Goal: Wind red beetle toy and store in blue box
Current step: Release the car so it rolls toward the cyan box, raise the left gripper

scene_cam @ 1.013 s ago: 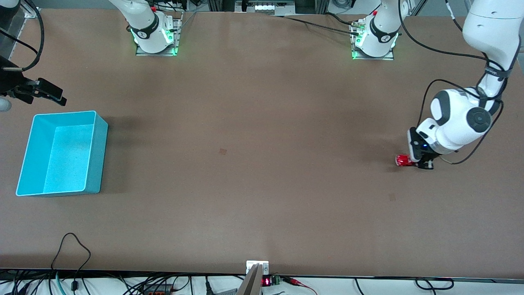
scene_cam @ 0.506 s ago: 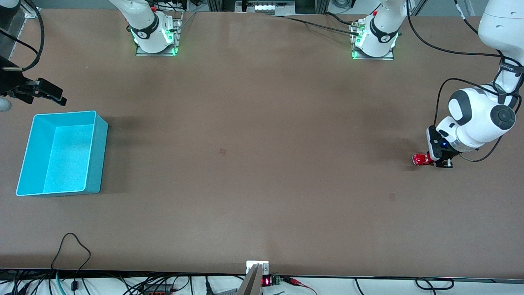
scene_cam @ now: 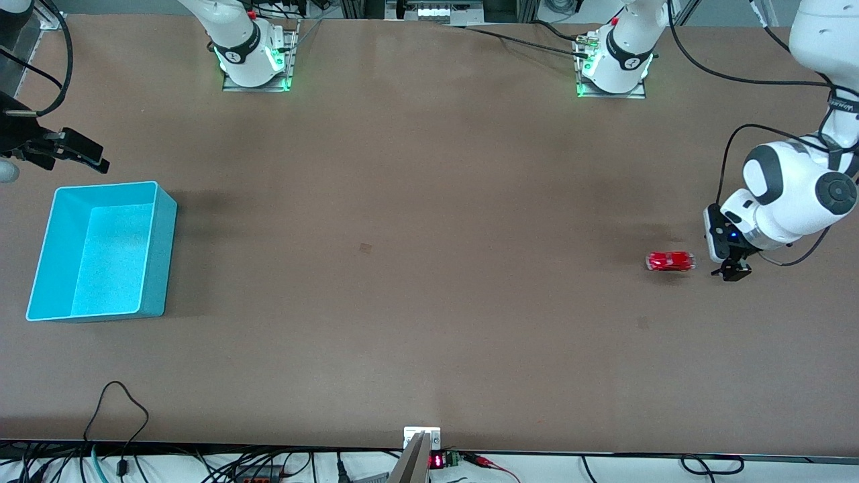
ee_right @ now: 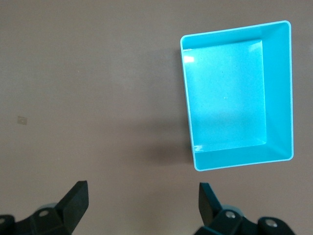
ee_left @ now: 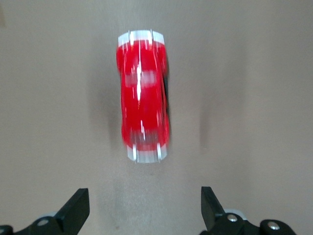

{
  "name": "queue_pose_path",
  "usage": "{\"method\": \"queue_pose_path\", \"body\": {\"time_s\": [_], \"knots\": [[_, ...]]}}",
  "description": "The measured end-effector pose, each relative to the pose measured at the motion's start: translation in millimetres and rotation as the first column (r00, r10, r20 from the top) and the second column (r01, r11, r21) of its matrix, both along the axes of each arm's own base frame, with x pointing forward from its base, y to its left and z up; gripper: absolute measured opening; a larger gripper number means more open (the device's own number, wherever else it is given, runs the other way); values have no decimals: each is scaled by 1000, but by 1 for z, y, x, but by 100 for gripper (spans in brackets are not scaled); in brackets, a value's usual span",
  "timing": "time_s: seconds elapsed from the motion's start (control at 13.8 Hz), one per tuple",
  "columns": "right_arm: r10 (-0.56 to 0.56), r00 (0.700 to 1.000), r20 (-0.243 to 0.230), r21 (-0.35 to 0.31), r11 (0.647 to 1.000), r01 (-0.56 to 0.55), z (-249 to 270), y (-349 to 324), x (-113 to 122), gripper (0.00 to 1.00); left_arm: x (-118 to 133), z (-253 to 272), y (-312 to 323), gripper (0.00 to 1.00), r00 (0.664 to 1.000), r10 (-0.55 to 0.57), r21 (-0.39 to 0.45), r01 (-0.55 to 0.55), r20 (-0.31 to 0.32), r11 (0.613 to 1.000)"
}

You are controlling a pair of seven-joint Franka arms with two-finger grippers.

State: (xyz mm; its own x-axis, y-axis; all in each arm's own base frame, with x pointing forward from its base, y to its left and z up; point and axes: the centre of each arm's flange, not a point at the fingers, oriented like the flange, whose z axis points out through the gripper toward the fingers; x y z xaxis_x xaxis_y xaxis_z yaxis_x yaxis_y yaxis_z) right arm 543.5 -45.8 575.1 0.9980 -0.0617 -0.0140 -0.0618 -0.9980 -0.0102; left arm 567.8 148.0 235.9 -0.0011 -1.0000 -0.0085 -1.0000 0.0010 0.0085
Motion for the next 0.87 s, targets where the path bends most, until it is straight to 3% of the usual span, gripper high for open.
{"method": "queue_pose_path", "body": {"time_s": [0.51,0.87], "knots": [[0,1000,0,0,1000,0,0,0,0,100,0,108,-12,100,976,145,22,-144,-163,989],[1,1000,-4,0,1000,-1,-2,0,1,100,8,186,-45,100,923,289,73,-280,-252,957]]}}
